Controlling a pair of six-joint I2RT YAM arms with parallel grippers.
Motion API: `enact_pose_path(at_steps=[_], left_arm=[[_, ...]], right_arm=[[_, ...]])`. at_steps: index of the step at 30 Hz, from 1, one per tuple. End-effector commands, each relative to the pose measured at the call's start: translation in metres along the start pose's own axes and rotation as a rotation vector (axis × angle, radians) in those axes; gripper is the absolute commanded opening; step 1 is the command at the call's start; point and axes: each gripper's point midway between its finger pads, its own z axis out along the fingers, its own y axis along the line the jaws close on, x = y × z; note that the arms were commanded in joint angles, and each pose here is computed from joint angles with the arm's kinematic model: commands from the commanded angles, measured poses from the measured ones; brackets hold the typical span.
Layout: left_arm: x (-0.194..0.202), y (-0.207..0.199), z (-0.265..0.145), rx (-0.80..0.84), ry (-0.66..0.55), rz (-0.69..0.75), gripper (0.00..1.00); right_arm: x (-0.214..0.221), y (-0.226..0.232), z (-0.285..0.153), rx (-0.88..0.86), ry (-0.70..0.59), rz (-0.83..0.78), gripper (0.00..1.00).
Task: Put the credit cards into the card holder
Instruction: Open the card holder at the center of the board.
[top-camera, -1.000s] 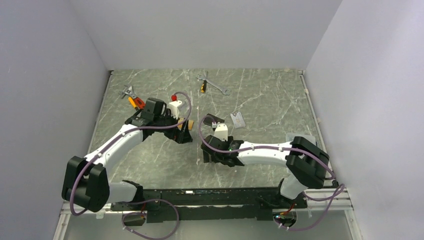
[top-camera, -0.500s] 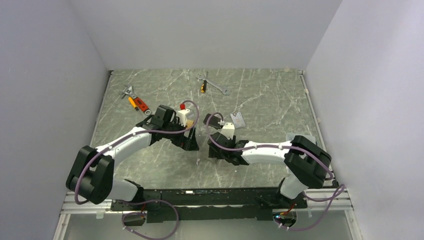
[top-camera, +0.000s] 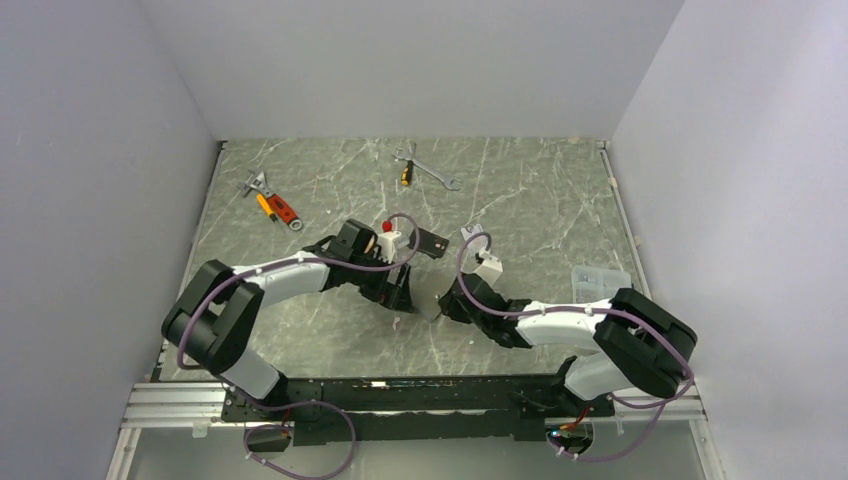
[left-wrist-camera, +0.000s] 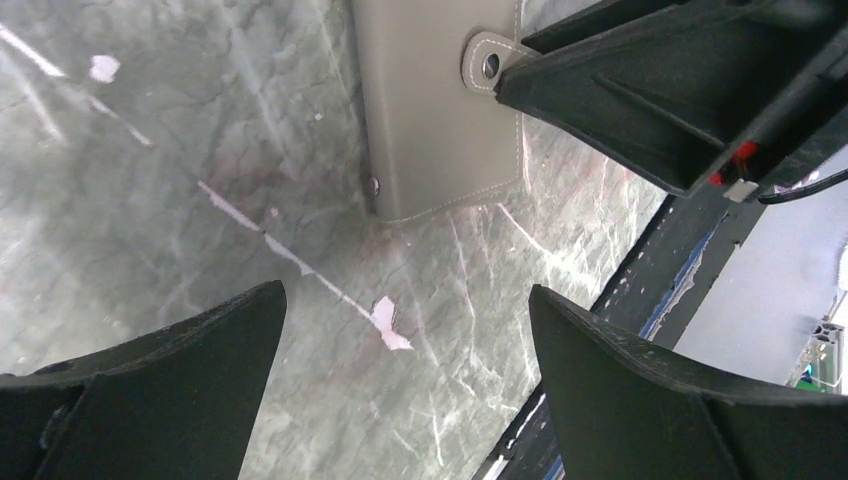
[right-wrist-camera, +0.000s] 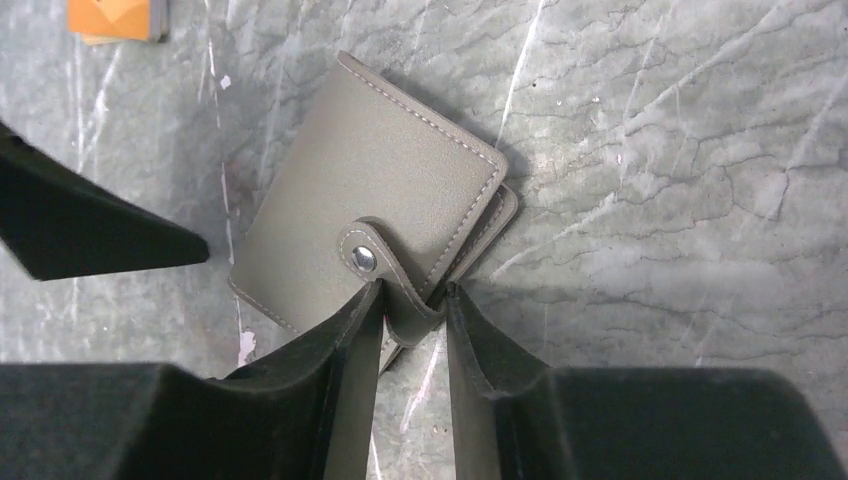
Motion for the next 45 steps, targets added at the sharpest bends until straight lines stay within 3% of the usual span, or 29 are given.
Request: enact_pose_path(at_steps=[1,13,21,29,34,38,42,45], left_arm=[[-0.032,-0.006,0.014,0.009,-0.061,0.028,0.99],[-0.04,-0.003,0.045,0.055,-0.023,-0.017,0.98],[-0.02,-0.012,0.062,0.115,0.049,-0.054,0.8],[-0.006,-0.024,0.061,0.18,0.065,-0.06,0.73],[0.0,-0.027,0.061,0.211,0.082,-0.055,0.54],[-0.003,-0.033,0.06,0.244,0.074,-0.054,0.31],[-0.024,-0.04,0.047,0.283,0.036,-0.057,0.01],[-0.061,-0.048,0.018,0.306,-0.028,-0.057,0.0]], right_arm=[[0.036,-0.037,-0.005,0.045,0.104,-0.002,0.28],[0.05,-0.064,-0.013,0.03,0.115,0.022,0.24],[0.043,-0.06,-0.013,-0.012,0.09,0.031,0.24],[0.035,-0.055,-0.014,-0.041,0.072,0.029,0.25],[0.034,-0.054,-0.014,-0.054,0.069,0.041,0.25],[0.03,-0.045,-0.013,-0.077,0.071,0.025,0.29],[0.014,-0.031,-0.015,-0.088,0.048,-0.009,0.46],[-0.013,-0.015,-0.025,-0.098,-0.014,-0.033,0.62]])
